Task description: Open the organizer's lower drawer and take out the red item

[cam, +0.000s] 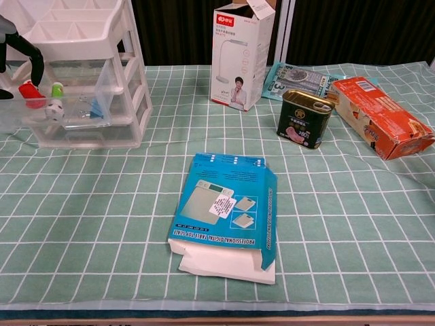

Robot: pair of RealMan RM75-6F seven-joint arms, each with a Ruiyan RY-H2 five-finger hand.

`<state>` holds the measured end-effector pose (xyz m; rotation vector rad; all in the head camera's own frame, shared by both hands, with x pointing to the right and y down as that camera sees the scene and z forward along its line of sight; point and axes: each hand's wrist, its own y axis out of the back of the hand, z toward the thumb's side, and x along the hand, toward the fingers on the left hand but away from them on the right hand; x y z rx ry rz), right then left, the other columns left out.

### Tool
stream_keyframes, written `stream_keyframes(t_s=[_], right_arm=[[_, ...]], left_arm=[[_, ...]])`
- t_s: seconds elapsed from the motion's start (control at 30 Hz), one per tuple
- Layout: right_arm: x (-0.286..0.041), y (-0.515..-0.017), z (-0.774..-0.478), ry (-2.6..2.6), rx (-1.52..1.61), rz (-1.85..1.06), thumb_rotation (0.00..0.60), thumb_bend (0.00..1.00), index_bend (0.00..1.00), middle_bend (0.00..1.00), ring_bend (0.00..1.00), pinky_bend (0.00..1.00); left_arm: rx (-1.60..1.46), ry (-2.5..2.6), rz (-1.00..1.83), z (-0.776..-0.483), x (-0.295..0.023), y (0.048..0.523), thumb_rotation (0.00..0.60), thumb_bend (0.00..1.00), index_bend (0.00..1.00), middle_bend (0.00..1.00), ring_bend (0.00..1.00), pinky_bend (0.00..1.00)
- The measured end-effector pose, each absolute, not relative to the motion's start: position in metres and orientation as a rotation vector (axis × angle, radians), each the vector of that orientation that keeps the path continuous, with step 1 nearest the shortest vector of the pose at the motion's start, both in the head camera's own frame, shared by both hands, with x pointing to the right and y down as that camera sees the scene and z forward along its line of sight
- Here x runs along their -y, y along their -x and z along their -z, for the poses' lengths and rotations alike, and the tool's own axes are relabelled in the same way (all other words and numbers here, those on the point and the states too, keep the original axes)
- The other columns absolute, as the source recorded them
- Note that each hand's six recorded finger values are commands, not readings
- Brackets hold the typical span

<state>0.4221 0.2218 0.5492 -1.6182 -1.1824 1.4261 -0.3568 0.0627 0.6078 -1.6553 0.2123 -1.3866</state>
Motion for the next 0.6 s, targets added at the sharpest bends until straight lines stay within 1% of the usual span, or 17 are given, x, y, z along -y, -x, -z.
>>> stream_keyframes(t_s=[0.6], right_arm=[[-0.2215,-0.4227,-0.5487,1.622,1.193,-1.425,0.6,0.08,0.0,0.0,0.0,0.22]], left_arm=[[-0.251,1.612,1.438,-0.6178,-0.0643,0.3617,0.6,0.3,0.43,1.0,1.0,1.0]])
